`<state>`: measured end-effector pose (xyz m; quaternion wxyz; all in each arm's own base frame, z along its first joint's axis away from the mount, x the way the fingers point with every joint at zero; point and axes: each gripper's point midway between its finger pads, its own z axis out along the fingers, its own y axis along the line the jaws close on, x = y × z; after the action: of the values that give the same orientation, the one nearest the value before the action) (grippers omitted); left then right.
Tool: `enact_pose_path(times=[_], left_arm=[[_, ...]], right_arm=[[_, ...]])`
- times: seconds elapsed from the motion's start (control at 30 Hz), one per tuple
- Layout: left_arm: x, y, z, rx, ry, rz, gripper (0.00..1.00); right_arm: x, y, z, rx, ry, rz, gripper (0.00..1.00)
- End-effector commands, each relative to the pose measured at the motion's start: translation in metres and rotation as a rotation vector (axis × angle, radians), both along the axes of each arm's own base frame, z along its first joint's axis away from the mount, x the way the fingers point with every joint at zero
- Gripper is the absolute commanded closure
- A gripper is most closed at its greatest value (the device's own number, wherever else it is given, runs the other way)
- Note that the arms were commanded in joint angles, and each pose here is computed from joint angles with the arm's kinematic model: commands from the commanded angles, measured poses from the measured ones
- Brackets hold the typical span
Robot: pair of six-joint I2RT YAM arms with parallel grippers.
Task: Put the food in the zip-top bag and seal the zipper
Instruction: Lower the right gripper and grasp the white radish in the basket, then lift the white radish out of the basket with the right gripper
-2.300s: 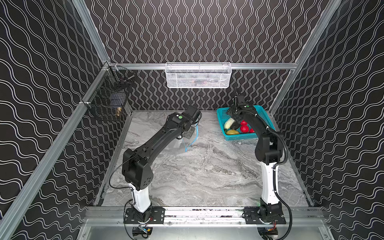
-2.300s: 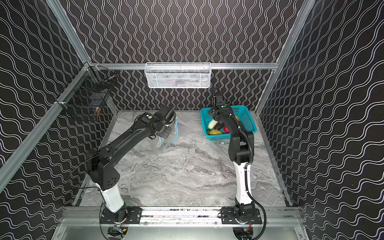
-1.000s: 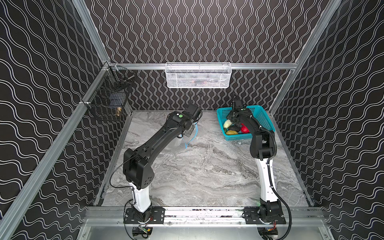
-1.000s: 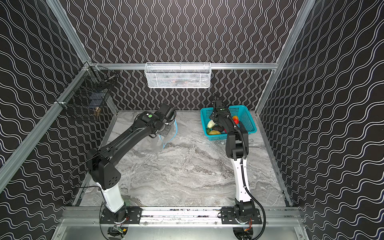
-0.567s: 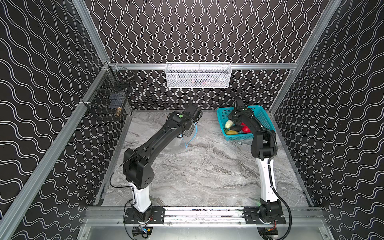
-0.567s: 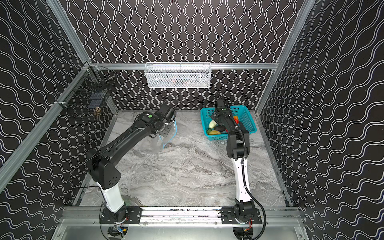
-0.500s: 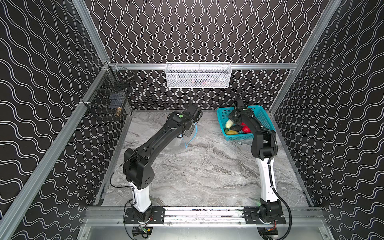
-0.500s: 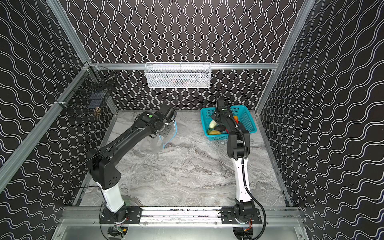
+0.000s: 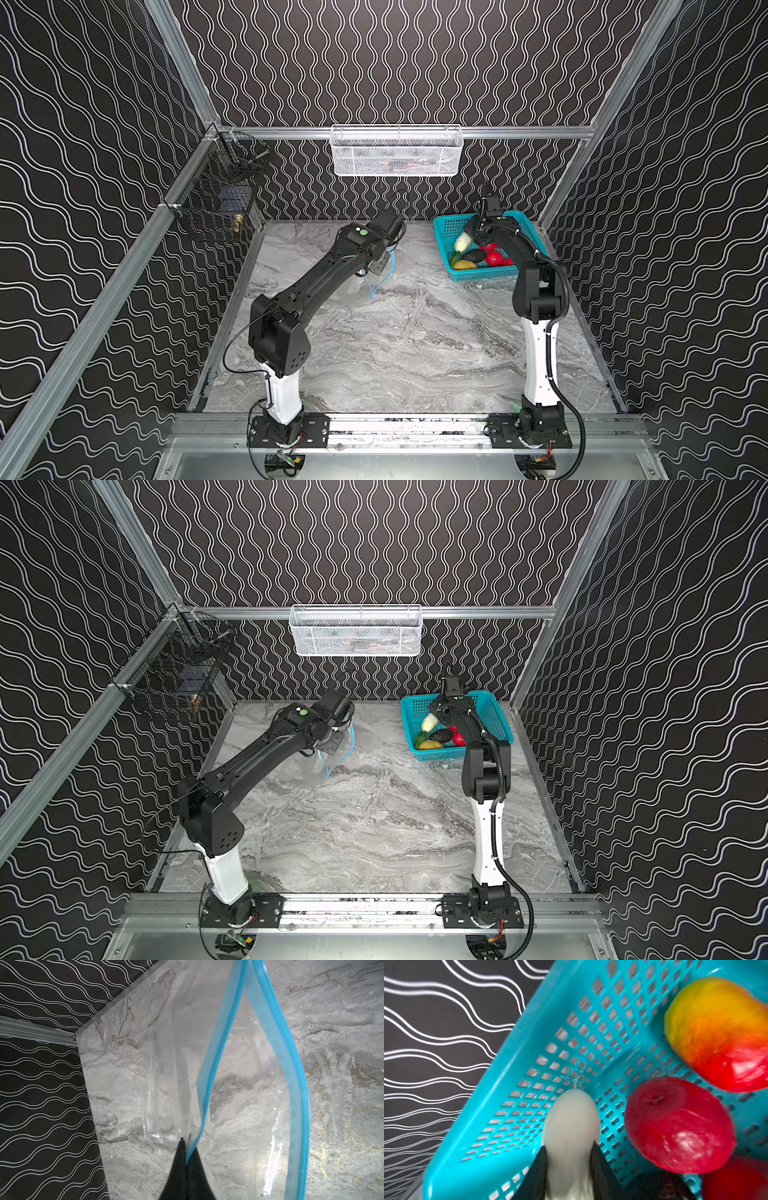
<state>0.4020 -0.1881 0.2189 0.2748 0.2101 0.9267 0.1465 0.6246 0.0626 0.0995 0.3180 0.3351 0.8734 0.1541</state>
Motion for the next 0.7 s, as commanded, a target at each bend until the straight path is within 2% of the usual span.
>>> enact_pose_path(times=[0.0, 0.67], left_arm=[[0.000, 0.000, 0.001, 0.004, -0.003, -0.003, 1.00], [-0.005, -0.007, -0.009, -0.033, 0.023, -0.002, 1.00]], right_arm=[[0.003, 0.001, 0.021, 0.034, -0.062, -0.008, 0.77], [-0.018, -0.012, 0.062, 0.082, -0.176, -0.060, 0.82]])
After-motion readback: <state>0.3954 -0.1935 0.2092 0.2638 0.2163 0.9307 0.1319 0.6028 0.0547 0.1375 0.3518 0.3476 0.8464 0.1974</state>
